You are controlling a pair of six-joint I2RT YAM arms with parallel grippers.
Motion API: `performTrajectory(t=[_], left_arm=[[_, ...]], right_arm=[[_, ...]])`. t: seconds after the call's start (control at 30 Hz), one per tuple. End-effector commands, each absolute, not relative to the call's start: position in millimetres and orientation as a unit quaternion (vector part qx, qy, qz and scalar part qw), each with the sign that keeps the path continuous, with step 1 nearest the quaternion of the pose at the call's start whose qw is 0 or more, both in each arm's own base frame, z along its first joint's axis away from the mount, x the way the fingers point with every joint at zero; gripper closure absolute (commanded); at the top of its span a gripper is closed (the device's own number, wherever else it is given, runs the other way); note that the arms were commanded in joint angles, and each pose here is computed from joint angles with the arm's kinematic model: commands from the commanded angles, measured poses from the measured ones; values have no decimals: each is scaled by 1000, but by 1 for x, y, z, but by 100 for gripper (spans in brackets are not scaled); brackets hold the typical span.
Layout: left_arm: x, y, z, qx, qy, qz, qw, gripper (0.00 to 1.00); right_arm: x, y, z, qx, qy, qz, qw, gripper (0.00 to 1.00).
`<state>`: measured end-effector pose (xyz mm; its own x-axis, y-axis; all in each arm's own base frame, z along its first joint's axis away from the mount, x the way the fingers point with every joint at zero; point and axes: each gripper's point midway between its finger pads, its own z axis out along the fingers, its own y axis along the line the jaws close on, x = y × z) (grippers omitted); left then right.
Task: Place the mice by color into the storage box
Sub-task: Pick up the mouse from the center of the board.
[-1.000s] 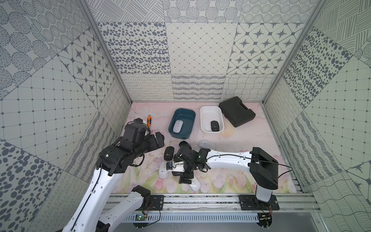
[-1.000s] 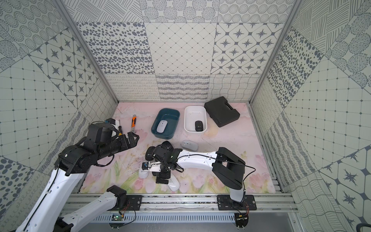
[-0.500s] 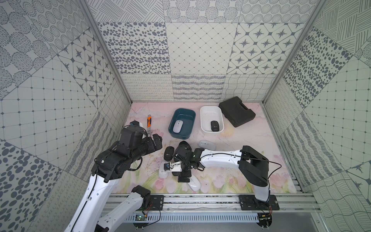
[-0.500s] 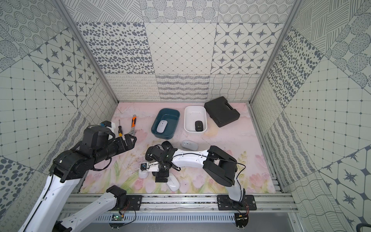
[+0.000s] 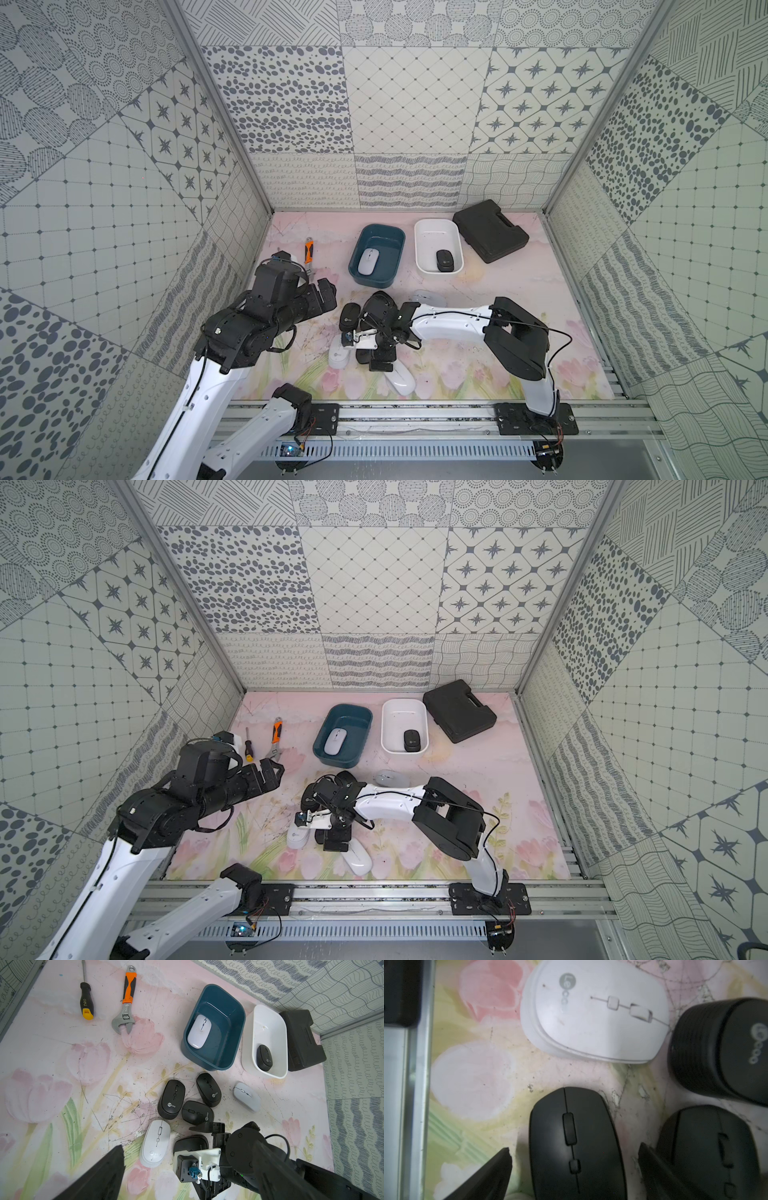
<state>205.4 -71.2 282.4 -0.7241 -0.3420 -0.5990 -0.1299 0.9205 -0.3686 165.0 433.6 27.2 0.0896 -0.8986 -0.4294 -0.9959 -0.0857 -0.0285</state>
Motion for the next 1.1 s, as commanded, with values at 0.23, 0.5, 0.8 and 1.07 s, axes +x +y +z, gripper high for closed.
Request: performTrajectory(t=[0.23, 0.5, 0.8, 1.07], left_arm=[[209, -69, 276, -120, 920, -136, 347, 1], [211, -67, 275, -113, 922, -125, 349, 1], [214, -63, 276, -114, 923, -109, 351, 1], [213, -57, 280, -112, 923, -94, 356, 1]], right_arm=[[168, 433, 11, -719, 661, 154, 148, 7], [172, 425, 1, -714, 672, 126, 153, 18], [182, 429, 8, -699, 680, 96, 201, 37], [190, 443, 38, -664, 693, 109, 259, 37]])
